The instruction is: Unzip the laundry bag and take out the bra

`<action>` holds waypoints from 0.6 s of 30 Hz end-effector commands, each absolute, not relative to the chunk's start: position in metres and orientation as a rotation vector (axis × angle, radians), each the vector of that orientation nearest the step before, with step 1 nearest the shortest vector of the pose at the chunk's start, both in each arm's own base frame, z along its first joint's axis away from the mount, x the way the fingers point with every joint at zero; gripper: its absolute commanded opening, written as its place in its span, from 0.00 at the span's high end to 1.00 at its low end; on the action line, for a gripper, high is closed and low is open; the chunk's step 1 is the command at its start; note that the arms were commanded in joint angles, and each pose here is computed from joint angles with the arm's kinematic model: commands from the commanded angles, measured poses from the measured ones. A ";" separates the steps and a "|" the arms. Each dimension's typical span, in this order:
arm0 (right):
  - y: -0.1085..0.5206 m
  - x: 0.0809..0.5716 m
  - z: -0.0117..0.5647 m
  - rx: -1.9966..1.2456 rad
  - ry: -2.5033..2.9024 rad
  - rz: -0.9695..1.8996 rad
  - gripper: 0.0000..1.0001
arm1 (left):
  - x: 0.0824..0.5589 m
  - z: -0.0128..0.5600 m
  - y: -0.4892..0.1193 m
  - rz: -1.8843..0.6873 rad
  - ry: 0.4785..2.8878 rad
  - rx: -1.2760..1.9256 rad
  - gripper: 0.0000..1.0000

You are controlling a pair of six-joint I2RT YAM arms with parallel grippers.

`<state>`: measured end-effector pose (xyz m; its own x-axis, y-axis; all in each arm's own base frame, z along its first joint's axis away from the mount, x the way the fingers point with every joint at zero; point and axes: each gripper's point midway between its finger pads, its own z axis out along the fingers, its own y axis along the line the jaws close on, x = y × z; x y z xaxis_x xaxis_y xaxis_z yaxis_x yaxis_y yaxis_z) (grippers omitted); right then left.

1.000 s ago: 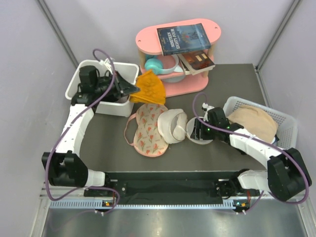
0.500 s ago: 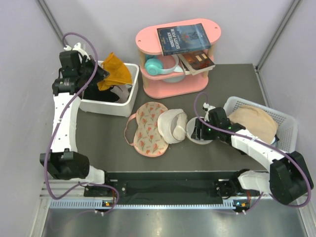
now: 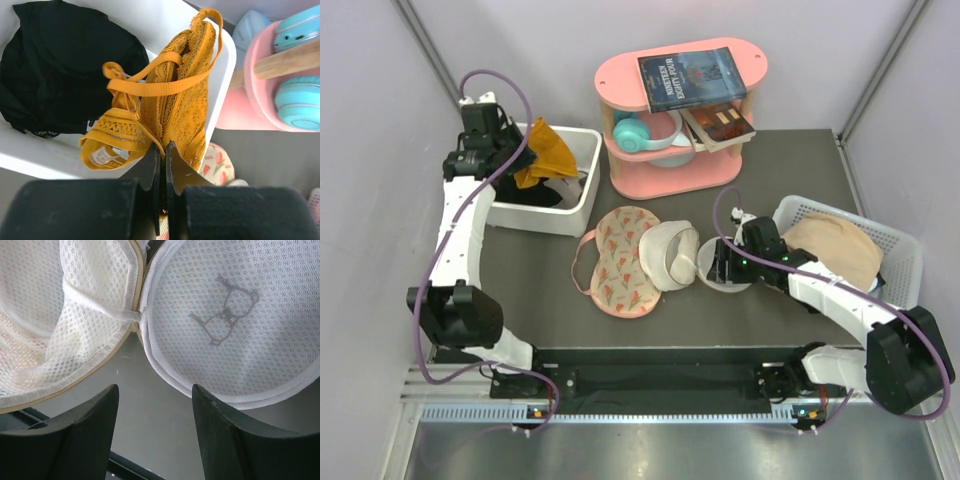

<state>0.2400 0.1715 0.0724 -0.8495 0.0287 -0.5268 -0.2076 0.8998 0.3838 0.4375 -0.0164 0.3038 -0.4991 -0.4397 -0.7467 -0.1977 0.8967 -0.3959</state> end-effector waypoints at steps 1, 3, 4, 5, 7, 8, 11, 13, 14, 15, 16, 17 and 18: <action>0.180 0.252 0.098 -0.147 2.448 0.611 0.39 | 0.459 0.316 -0.007 -0.206 2.033 -0.475 1.00; 0.179 0.251 0.098 -0.145 2.449 0.606 0.39 | 0.462 0.313 -0.003 -0.189 2.029 -0.507 0.97; 0.178 0.250 0.098 -0.145 2.449 0.606 0.39 | 0.463 0.313 0.000 -0.174 2.024 -0.520 0.97; 0.178 0.250 0.100 -0.146 2.444 0.605 0.39 | 0.464 0.312 0.003 -0.154 2.019 -0.541 0.96; 0.177 0.249 0.100 -0.144 2.445 0.605 0.39 | 0.466 0.313 0.005 -0.146 2.014 -0.548 0.92; 0.177 0.250 0.100 -0.145 2.443 0.603 0.40 | 0.467 0.311 0.005 -0.148 2.016 -0.549 0.89; 0.178 0.250 0.099 -0.143 2.447 0.603 0.39 | 0.471 0.306 0.001 -0.160 2.040 -0.535 0.56; 0.178 0.250 0.100 -0.146 2.445 0.604 0.39 | 0.472 0.306 -0.013 -0.175 2.045 -0.493 0.31; 0.178 0.251 0.102 -0.144 2.441 0.605 0.39 | 0.471 0.306 -0.015 -0.170 2.047 -0.483 0.19; 0.178 0.251 0.103 -0.144 2.438 0.606 0.39 | 0.471 0.307 -0.015 -0.162 2.043 -0.475 0.13; 0.179 0.252 0.104 -0.147 2.436 0.608 0.39 | 0.471 0.308 -0.016 -0.164 2.041 -0.466 0.10; 0.179 0.253 0.106 -0.146 2.433 0.607 0.39 | 0.471 0.310 -0.017 -0.164 2.039 -0.454 0.05; 0.179 0.253 0.106 -0.147 2.434 0.608 0.39 | 0.470 0.311 -0.018 -0.167 2.037 -0.449 0.04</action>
